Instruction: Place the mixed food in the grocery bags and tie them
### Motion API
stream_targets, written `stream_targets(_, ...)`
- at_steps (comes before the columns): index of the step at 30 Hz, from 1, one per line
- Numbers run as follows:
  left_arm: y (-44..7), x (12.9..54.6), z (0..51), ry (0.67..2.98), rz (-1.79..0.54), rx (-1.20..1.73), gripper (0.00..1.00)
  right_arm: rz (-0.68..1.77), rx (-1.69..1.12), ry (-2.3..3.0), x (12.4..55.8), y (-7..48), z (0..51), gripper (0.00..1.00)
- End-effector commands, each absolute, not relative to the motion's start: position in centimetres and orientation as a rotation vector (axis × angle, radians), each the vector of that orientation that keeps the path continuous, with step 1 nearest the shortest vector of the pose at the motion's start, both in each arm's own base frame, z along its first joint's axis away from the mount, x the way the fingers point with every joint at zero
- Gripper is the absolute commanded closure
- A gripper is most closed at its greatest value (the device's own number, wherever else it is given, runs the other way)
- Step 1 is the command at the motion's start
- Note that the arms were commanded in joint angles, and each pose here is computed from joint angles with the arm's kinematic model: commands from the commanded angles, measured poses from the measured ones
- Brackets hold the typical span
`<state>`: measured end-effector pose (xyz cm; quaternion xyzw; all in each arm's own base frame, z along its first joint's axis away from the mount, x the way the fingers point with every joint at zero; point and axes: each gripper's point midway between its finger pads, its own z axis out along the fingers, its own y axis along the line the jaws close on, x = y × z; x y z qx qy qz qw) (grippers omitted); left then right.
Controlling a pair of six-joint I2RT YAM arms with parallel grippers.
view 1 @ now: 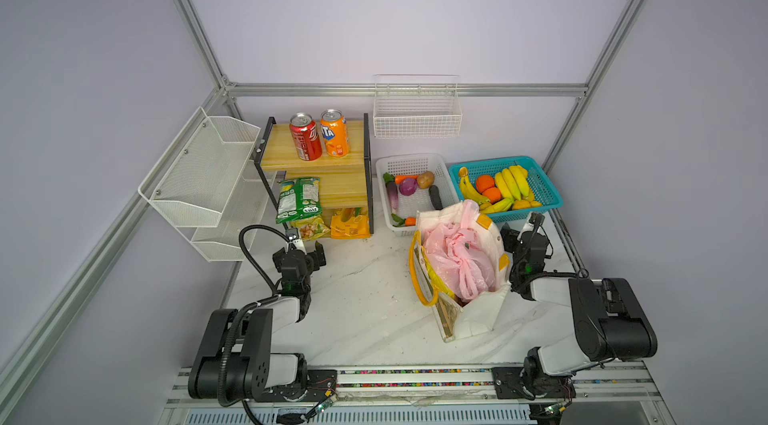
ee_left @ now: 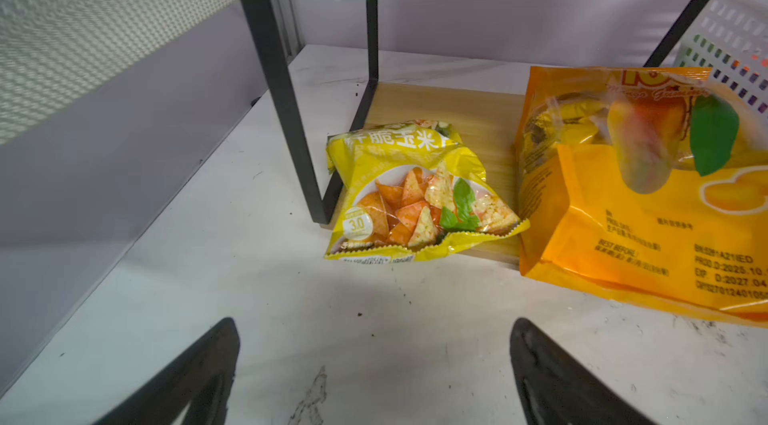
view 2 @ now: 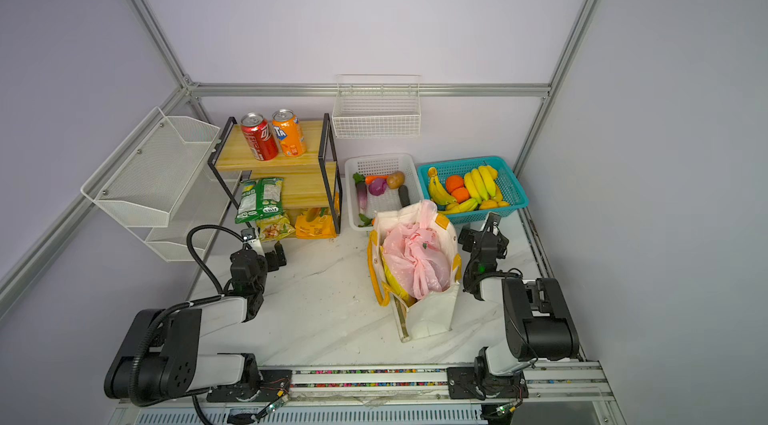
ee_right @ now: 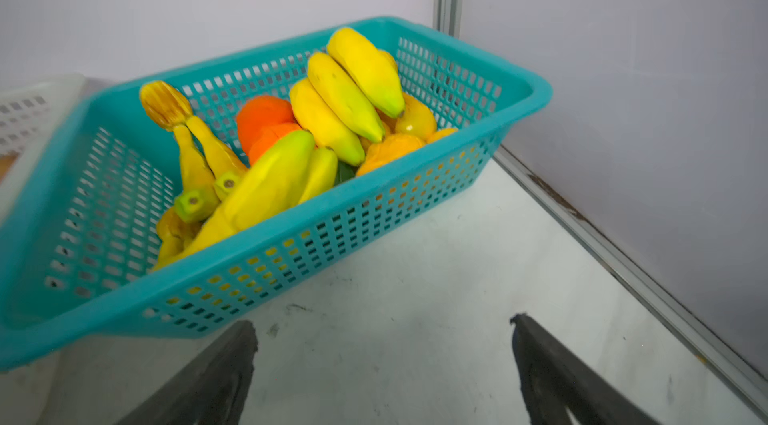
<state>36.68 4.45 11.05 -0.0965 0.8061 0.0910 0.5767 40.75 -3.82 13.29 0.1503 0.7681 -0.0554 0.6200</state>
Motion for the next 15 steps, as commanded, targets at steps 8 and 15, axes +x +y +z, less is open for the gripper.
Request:
stream_targets(8, 3.5, 40.0, 11.3, 1.826, 0.127, -0.12, 0.0, -0.022, 0.217, 1.525, 42.0, -1.7, 14.7, 0.03)
stream_targets(15, 3.5, 40.1, 11.3, 1.808, 0.137, -0.104, 0.0, -0.056, 0.214, 1.578, 43.1, -1.2, 14.1, 0.03)
